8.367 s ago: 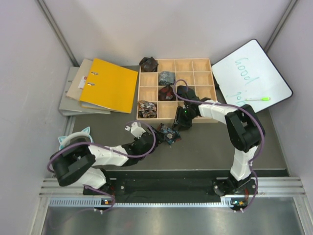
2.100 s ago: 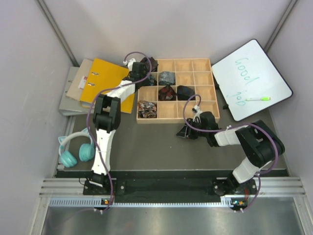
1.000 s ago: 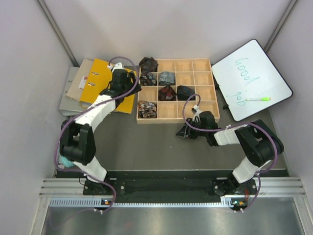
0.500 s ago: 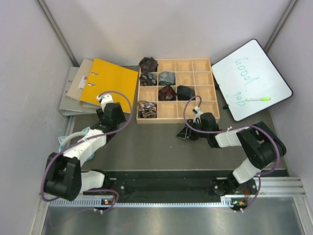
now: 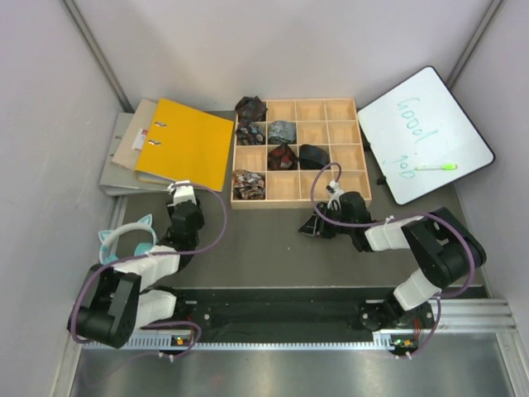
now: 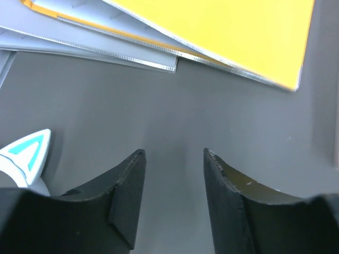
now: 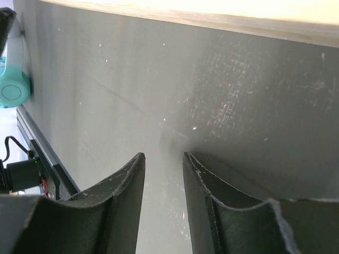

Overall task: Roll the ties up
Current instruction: Reset both arms

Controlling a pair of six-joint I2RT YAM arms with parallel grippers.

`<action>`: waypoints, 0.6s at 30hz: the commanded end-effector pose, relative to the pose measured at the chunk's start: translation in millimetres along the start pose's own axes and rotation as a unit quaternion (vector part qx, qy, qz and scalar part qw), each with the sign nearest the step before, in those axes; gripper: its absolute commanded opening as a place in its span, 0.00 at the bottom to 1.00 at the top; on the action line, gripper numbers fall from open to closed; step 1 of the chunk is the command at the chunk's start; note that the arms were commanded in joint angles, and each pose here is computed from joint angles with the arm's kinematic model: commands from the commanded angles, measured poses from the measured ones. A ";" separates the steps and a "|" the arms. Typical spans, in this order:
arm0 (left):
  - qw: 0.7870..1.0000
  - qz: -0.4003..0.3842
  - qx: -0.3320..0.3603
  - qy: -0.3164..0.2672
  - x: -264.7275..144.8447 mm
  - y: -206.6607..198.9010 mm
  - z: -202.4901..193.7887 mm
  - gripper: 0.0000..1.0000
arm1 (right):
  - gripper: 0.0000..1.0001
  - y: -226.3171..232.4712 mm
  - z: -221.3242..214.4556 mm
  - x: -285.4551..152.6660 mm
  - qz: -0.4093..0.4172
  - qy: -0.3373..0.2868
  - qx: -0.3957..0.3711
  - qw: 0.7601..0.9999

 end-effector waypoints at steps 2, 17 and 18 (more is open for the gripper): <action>0.997 -0.016 -0.017 -0.075 7.5 -8.5 30.1 0.51 | 0.37 -31.8 -40.9 -7.6 -0.063 0.059 0.012 0.996; 0.988 -0.010 -0.006 -0.153 50.0 -4.2 55.8 0.51 | 0.37 -31.0 -43.0 -5.0 -0.057 0.070 0.011 0.996; 0.990 -0.015 -0.011 -0.142 49.7 0.5 46.4 0.51 | 0.37 -30.9 -43.6 -5.0 -0.056 0.071 0.011 0.996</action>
Point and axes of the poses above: each gripper's point midway between its finger pads, its own x axis out along the fingers, its own y axis along the line the jaws close on, z = x × y, the point moved 1 cm from there along -x, back along the fingers, and after that the axes turned 3 degrees about -x, right-handed, at the moved point
